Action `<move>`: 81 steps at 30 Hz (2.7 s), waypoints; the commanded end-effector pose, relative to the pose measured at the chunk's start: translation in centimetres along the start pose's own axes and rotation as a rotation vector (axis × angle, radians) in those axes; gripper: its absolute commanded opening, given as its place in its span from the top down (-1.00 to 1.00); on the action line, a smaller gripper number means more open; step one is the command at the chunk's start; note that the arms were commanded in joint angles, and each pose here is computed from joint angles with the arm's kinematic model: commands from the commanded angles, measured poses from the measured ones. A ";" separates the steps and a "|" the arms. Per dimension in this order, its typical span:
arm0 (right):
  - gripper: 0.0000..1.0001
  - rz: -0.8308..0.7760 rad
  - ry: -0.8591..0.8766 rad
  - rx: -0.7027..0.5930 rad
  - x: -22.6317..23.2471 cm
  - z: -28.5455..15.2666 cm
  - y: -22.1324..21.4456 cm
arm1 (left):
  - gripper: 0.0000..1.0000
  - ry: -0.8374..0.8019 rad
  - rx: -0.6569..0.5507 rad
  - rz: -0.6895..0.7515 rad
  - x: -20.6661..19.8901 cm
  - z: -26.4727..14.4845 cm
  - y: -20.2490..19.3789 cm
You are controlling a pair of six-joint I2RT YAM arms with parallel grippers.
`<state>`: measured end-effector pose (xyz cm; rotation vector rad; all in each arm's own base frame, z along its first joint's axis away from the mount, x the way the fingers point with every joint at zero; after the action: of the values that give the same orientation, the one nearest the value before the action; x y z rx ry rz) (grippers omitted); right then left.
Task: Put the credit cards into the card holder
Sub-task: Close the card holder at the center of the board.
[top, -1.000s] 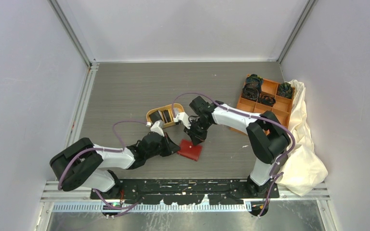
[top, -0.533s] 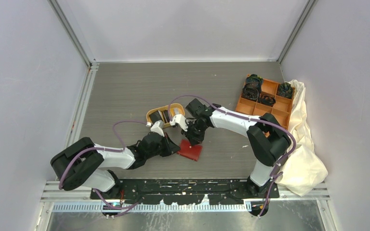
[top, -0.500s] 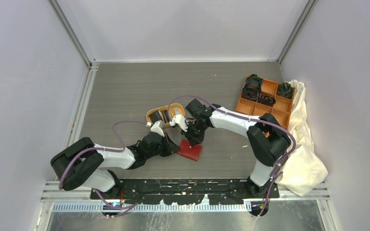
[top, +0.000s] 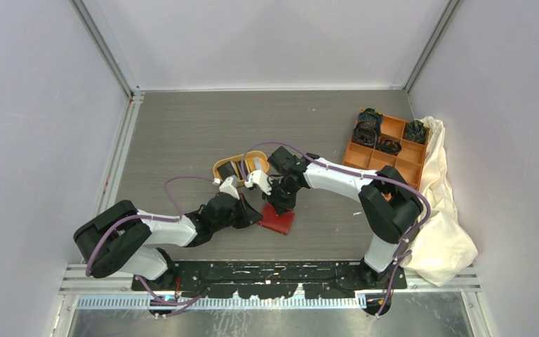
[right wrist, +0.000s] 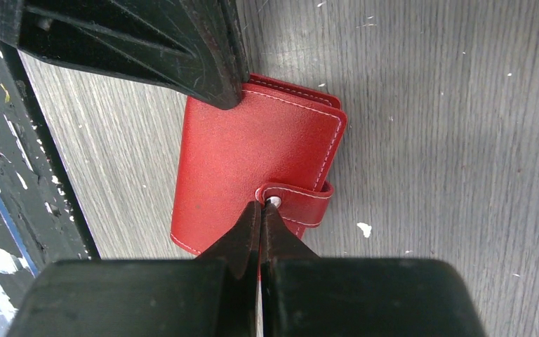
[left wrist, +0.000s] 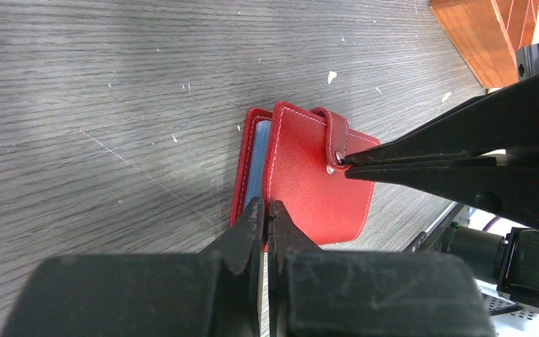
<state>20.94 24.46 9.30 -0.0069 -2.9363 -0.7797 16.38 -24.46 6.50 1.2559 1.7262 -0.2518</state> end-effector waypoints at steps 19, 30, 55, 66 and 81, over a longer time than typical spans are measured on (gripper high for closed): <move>0.98 -0.083 0.003 0.028 1.2 -0.2 0.7 | 1.00 -0.034 -0.017 0.009 -0.6 -0.2 0.3; 0.98 -0.131 0.051 0.092 2.4 0.8 0.1 | 1.00 -0.041 -0.026 0.007 -0.7 -0.4 0.4; 0.32 -0.050 0.020 -0.036 1.1 -2.8 1.7 | 1.00 -0.058 -0.024 0.005 -0.7 -0.3 0.2; -0.13 -0.051 -0.037 -0.137 0.6 -4.9 1.3 | 1.00 -0.059 -0.024 -0.001 -0.9 -0.3 0.3; -0.21 0.041 -0.222 -0.069 -1.9 -2.3 1.2 | 1.00 -0.065 -0.012 -0.003 -1.0 0.1 0.2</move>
<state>21.50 23.10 10.50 -0.1135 -3.0353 -0.8502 16.18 -24.39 6.47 1.2493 1.7120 -0.2665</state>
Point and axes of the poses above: each gripper's point midway between its finger pads, its own z axis out along the fingers, its own x axis along the line the jaws close on, y = z × x, the point moved 6 cm from there along -z, back along the fingers, and after that the axes turned 10 degrees about -z, right-handed, at the moved point
